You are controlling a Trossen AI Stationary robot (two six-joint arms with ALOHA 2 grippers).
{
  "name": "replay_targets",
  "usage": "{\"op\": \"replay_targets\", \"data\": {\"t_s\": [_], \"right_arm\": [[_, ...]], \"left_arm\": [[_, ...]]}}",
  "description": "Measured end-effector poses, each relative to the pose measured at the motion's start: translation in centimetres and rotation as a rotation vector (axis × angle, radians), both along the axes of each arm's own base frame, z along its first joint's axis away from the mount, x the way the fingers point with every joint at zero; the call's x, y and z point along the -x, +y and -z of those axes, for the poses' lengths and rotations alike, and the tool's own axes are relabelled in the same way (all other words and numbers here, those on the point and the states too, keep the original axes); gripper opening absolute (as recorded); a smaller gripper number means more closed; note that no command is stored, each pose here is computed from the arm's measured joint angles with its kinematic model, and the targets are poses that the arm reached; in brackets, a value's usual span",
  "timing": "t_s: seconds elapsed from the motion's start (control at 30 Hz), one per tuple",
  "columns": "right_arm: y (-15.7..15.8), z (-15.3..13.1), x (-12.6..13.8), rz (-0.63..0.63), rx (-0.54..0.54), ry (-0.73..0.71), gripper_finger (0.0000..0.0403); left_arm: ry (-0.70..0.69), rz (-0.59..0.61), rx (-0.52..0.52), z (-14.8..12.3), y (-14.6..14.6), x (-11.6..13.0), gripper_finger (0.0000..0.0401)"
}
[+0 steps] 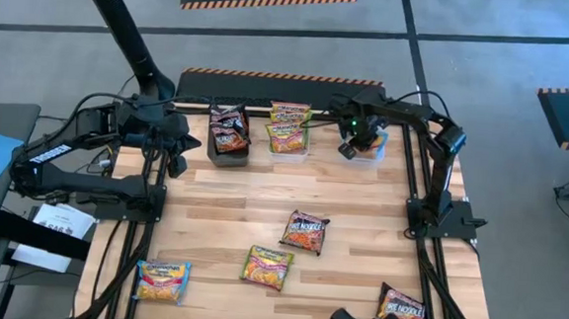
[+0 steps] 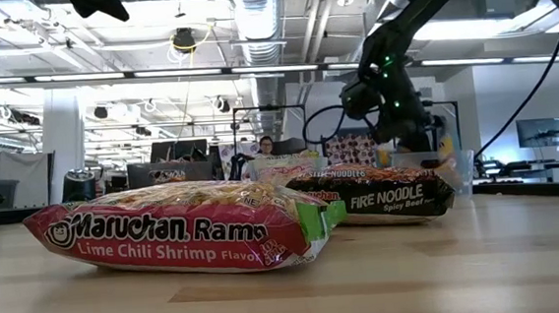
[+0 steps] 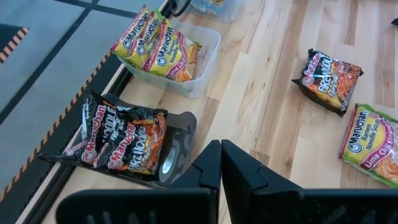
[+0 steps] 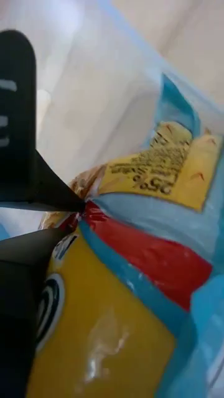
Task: Sort Maruchan noodles
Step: Put the blue noodle pack into the right transparent bin, then put the green noodle pack into the left transparent bin
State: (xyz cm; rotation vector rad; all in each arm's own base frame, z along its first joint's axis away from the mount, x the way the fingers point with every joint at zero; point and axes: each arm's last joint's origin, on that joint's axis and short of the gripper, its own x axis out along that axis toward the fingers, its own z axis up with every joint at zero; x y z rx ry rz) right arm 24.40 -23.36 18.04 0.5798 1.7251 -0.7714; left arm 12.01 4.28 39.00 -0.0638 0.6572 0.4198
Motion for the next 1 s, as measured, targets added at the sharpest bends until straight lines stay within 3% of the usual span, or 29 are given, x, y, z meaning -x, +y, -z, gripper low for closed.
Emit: {"op": "replay_targets", "data": {"t_s": [0.3, 0.53, 1.0], "right_arm": [[-0.7, 0.2, -0.4, 0.03, 0.163, 0.023, 0.0081], [0.0, -0.5, -0.3, -0.008, 0.15, 0.047, 0.0071], [3.6, -7.8, 0.8, -0.045, 0.25, -0.143, 0.007]], "left_arm": [[0.0, 0.0, 0.0, 0.0, 0.0, 0.0, 0.0], [-0.001, -0.001, 0.0, 0.0, 0.0, 0.0, 0.0], [0.0, 0.002, -0.003, 0.0, 0.0, 0.0, 0.0]]}}
